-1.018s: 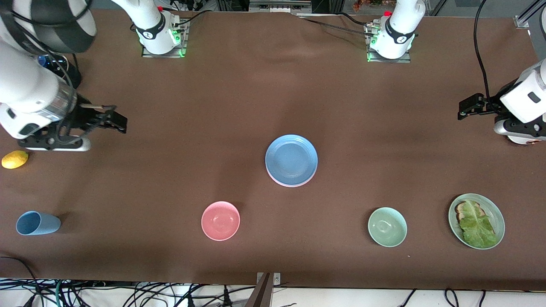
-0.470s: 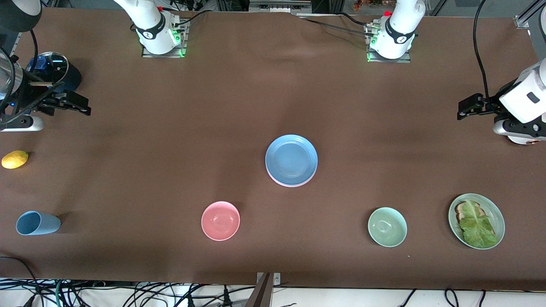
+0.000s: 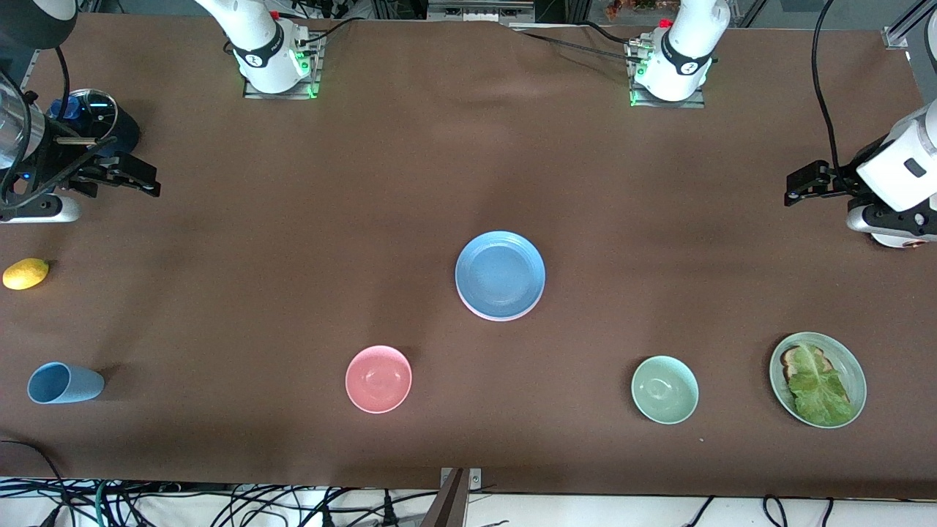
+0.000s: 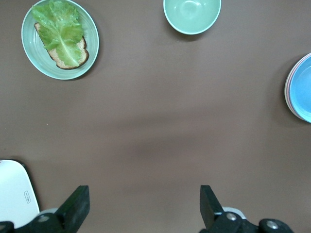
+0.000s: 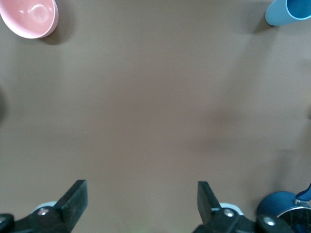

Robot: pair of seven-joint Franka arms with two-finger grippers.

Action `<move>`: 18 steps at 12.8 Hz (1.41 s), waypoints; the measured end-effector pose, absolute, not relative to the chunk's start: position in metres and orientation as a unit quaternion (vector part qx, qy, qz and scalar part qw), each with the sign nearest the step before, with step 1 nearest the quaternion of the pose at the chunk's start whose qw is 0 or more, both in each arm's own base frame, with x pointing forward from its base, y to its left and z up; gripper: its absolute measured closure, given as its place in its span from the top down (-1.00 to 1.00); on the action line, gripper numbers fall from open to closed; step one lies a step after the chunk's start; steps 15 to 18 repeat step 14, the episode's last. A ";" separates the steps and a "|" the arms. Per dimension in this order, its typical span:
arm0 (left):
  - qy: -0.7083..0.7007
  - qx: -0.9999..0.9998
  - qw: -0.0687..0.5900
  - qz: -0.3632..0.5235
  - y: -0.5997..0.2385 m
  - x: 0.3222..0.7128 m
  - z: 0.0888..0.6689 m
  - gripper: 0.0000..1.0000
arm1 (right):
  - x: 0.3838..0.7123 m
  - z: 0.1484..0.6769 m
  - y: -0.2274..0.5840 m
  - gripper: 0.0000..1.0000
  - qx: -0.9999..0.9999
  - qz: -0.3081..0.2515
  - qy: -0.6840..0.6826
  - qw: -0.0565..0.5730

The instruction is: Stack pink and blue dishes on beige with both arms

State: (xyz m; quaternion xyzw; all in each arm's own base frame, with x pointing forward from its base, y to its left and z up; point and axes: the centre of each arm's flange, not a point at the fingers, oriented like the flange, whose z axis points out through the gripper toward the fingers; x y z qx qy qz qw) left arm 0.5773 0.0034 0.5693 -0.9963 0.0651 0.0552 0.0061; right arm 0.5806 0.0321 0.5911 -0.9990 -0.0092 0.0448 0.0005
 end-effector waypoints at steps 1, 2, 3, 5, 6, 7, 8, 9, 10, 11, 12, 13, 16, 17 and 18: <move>0.065 -0.996 0.006 0.055 0.003 0.577 0.569 1.00 | 0.581 0.594 0.032 1.00 -0.999 0.043 -0.009 0.001; 0.065 -0.996 0.006 0.055 0.003 0.577 0.569 1.00 | 0.581 0.596 0.031 1.00 -0.999 0.040 -0.008 0.001; 0.065 -0.996 0.006 0.055 0.003 0.577 0.569 1.00 | 0.580 0.598 0.030 1.00 -0.999 0.038 -0.007 0.001; 0.065 -0.996 0.006 0.055 0.003 0.577 0.569 1.00 | 0.580 0.598 0.028 1.00 -0.999 0.038 -0.005 0.001; 0.065 -0.996 0.006 0.055 0.003 0.577 0.569 1.00 | 0.580 0.598 0.028 1.00 -0.999 0.038 -0.005 0.001; 0.065 -0.996 0.006 0.055 0.003 0.577 0.569 1.00 | 0.580 0.598 0.028 1.00 -0.999 0.038 -0.005 0.001; 0.065 -0.996 0.006 0.055 0.003 0.577 0.569 1.00 | 0.580 0.598 0.028 1.00 -0.999 0.038 -0.005 0.001; 0.065 -0.996 0.006 0.055 0.003 0.577 0.569 1.00 | 0.580 0.598 0.028 1.00 -0.999 0.038 -0.005 0.001; 0.065 -0.996 0.006 0.055 0.003 0.577 0.569 1.00 | 0.580 0.598 0.028 1.00 -0.999 0.039 -0.005 0.001; 0.064 -0.996 0.006 0.055 0.003 0.577 0.569 1.00 | 0.580 0.598 0.028 1.00 -0.999 0.039 -0.005 0.001; 0.064 -0.996 0.006 0.055 0.003 0.577 0.569 1.00 | 0.580 0.598 0.028 1.00 -0.999 0.039 -0.005 0.001; 0.064 -0.996 0.006 0.055 0.003 0.577 0.569 1.00 | 0.580 0.598 0.028 1.00 -0.999 0.039 -0.005 0.001; 0.064 -0.996 0.006 0.055 0.003 0.577 0.569 1.00 | 0.580 0.598 0.028 1.00 -0.999 0.039 -0.005 0.001; 0.064 -0.996 0.006 0.055 0.003 0.577 0.569 1.00 | 0.580 0.598 0.028 1.00 -0.999 0.039 -0.005 0.001; 0.064 -0.996 0.006 0.055 0.003 0.577 0.569 1.00 | 0.580 0.598 0.028 1.00 -0.999 0.039 -0.005 0.001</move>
